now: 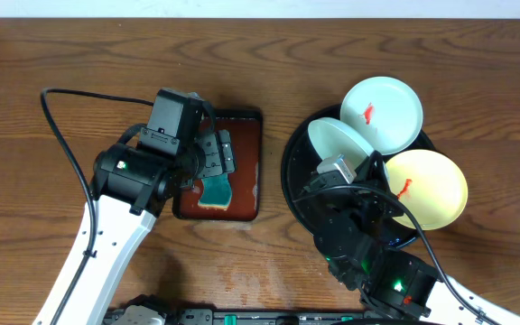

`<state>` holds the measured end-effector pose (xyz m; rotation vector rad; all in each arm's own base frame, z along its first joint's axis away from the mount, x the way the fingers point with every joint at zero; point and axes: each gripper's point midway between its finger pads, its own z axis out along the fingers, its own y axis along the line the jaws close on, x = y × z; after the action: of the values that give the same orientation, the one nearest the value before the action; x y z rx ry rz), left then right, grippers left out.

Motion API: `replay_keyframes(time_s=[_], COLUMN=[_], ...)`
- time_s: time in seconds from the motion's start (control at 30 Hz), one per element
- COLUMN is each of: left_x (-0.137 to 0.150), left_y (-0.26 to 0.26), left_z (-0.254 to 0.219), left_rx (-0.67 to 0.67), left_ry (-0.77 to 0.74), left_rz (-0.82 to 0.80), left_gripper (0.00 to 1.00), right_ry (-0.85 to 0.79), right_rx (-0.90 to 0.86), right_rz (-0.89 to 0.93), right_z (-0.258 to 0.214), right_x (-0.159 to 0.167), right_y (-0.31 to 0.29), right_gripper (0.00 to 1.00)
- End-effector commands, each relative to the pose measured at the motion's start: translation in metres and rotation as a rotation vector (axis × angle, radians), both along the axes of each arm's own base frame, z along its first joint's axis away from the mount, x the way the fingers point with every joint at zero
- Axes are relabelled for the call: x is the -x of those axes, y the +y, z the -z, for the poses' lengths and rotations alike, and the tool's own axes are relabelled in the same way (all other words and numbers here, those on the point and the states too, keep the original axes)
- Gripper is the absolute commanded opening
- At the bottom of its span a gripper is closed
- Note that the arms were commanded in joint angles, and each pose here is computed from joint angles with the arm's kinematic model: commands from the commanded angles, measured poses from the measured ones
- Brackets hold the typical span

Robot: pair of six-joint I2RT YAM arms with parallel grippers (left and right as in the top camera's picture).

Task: Clean dirty plates on tray and stack at the side
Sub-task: 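Lift the pale green plate with the right gripper and set it right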

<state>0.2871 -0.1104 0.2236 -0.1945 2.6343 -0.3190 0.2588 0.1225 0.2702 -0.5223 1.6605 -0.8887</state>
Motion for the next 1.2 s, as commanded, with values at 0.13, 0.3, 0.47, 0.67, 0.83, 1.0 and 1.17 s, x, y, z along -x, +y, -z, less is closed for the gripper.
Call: replay_keyframes(time_s=[0.13,0.3,0.47,0.67,0.83,1.0,1.17], left_x=[-0.002,-0.002,-0.002,-0.002,-0.002,-0.002,-0.002], left_y=[0.0,0.0,0.0,0.0,0.0,0.0,0.0], left_z=[-0.006,-0.006,-0.006,-0.006,-0.006,-0.006,-0.006], left_rx=[0.002,0.002,0.002,0.003,0.002,0.002,0.003], left_ry=[-0.014,-0.014,-0.014,-0.014,-0.014,-0.014,-0.014], left_rz=[-0.002,-0.002,-0.002,-0.001,-0.002,-0.002,-0.001], left_gripper=[0.87,0.87,0.87,0.87,0.87,0.87,0.87], right_ry=[-0.039,-0.017,0.056,0.129,0.106,0.141,0.146], right_rx=[-0.078,-0.104,-0.154,-0.297,-0.496,-0.831,-1.126], right_rz=[0.02,0.014,-0.006,0.0,0.072,0.113,0.152], right_z=[-0.01,0.001,0.026,0.05,0.052,0.048,0.032], right_x=[0.002,0.0,-0.003,-0.007,-0.016,-0.027,-0.036], right_y=[-0.001,-0.002,-0.002,-0.007,-0.023,-0.049,-0.114], right_gripper=[0.01,0.01,0.01,0.01,0.01,0.01,0.01])
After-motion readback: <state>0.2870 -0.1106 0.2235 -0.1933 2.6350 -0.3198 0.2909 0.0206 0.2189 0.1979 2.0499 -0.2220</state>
